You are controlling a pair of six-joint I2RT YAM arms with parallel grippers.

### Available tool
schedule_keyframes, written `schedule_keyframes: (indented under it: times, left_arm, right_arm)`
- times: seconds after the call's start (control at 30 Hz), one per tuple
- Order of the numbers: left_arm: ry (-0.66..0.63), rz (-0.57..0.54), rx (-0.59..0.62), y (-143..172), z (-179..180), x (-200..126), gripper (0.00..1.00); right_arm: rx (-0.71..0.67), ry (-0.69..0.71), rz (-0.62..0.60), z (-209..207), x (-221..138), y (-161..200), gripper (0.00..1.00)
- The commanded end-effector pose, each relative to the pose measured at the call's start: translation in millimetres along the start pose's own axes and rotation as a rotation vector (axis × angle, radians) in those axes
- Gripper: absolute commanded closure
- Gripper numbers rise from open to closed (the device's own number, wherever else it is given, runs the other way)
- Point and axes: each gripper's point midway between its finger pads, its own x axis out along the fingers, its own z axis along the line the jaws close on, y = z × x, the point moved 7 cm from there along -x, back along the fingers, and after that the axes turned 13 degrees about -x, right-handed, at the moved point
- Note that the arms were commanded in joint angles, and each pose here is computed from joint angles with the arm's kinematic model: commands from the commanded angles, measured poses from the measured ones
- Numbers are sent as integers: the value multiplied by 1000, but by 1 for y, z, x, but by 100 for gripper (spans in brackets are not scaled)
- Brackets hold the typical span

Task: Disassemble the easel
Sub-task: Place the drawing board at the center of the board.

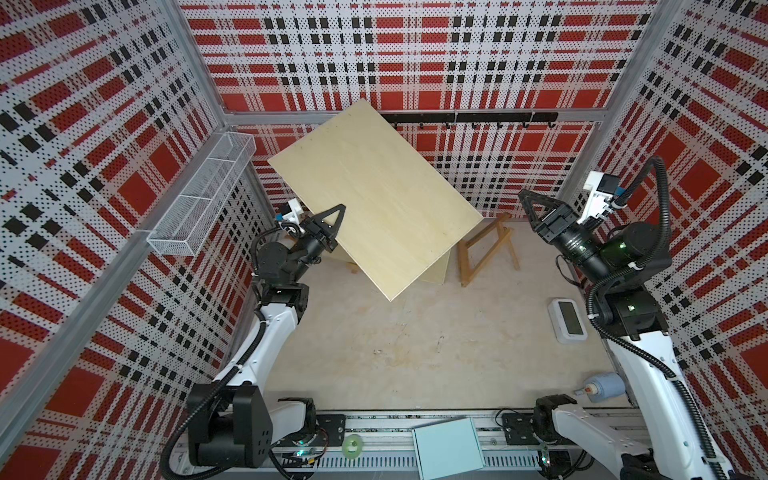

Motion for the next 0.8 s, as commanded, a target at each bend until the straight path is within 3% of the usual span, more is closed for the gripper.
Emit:
schedule_keyframes:
  times: [0.0,0.13,0.27,0.77]
  left_arm:
    - [208,-92,81,14,-65,-12,100]
    - [164,-104,79,22,-67,-10,100]
    - [129,-158,27,25,-62,-13,100]
    - [119,-277,21,42,-72,-33,100]
  right_arm:
    - [93,41,16,-10,18,36,32]
    - [146,-45,78,7,33,66,30]
    - [217,-112,60,10,36,81,30]
    - [331,-41,114,-2,33,120,31]
